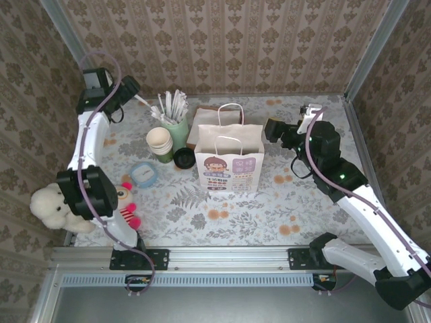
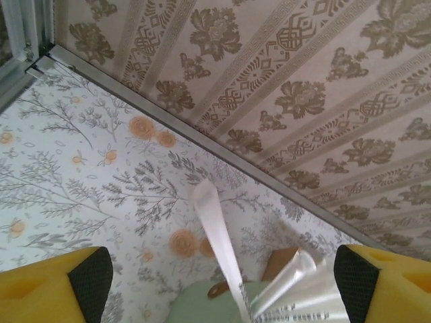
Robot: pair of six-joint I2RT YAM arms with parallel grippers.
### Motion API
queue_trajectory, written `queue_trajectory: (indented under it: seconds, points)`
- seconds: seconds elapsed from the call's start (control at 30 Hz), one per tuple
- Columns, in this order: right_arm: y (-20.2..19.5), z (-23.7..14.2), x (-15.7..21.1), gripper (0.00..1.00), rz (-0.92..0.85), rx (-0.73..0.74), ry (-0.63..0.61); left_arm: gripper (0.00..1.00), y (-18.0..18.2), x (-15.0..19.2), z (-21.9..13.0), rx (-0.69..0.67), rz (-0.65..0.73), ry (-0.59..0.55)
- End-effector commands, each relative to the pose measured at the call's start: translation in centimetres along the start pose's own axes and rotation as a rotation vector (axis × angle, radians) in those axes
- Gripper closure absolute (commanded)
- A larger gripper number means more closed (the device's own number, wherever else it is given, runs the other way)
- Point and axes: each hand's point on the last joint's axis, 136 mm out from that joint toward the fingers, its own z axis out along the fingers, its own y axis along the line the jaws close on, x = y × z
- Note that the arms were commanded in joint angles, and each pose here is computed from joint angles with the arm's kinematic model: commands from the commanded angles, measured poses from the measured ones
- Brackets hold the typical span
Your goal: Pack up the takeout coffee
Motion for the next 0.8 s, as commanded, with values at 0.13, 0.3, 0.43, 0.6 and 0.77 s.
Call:
queue_trajectory:
  seconds: [0.13, 0.3, 0.43, 0.6, 0.77]
  points:
    - [-1.5, -0.4, -0.3, 0.0, 0.045, 0.045, -0.022, 0.23, 0.5, -0.2, 4.0, -0.051, -0.04, 0.017]
    - [-1.2, -1.9, -0.7, 0.0, 0.016, -0.017, -0.079, 0.41, -0.3, 0.6, 5.3, -0.058, 0.005, 0.031]
    - [-1.2, -2.6, -0.9, 0.0, 0.012, -0.034, -0.096, 0.63, -0.3, 1.0, 5.9, -0.052, -0.005, 0.04]
    - [-2.6, -3.5, -1.2, 0.0, 0.098, 0.017, -0.152, 0.83, -1.1, 0.2, 5.6, -0.032, 0.027, 0.015]
    - [-3.4, -4.3, -1.1, 0.0, 0.125, 0.031, -0.183, 1.0, -1.3, -0.3, 4.6, -0.044, 0.073, 0.008]
